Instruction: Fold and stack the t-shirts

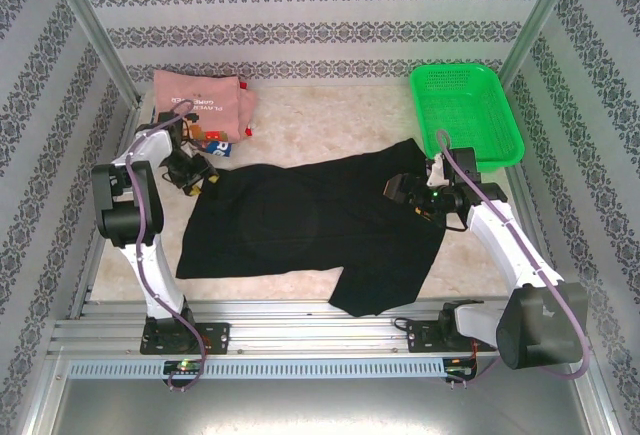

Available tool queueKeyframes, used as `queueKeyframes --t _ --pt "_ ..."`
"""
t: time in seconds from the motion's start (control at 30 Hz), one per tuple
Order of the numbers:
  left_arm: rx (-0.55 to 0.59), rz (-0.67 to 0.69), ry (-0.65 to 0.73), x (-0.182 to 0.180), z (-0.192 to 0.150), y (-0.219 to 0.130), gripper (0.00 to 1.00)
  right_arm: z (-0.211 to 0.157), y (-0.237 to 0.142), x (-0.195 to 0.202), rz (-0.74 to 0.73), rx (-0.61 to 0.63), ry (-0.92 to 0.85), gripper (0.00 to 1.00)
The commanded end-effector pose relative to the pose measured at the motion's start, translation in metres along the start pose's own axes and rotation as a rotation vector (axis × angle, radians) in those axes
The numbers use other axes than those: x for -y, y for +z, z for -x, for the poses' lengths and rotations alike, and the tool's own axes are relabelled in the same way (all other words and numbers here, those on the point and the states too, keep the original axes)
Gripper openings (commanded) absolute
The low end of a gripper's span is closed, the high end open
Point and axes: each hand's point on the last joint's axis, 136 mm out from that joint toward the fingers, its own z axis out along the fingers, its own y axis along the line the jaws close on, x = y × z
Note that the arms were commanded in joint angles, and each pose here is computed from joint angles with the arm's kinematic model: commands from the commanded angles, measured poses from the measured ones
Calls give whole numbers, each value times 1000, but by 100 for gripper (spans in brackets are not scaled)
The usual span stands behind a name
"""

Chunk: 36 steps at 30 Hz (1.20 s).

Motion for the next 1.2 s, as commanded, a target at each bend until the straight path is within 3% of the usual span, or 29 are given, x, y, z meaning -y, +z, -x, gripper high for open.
queueKeyframes --t 0.0,0.3,0.5,0.83,1.17 --pt "49 -28 21 16 3 -9 54 3 1 -10 23 -1 -16 98" --pt "11 -81 -98 -21 -66 -21 62 0 3 -8 12 -21 -24 98" --pt "-20 -91 -167 -34 -93 -6 63 -2 5 -6 15 -31 -29 98" --pt "112 -138 -269 -32 -64 5 55 -3 4 -7 19 -37 -38 98" --pt "149 -102 -291 -40 -56 13 47 -2 1 -4 14 -21 -17 98"
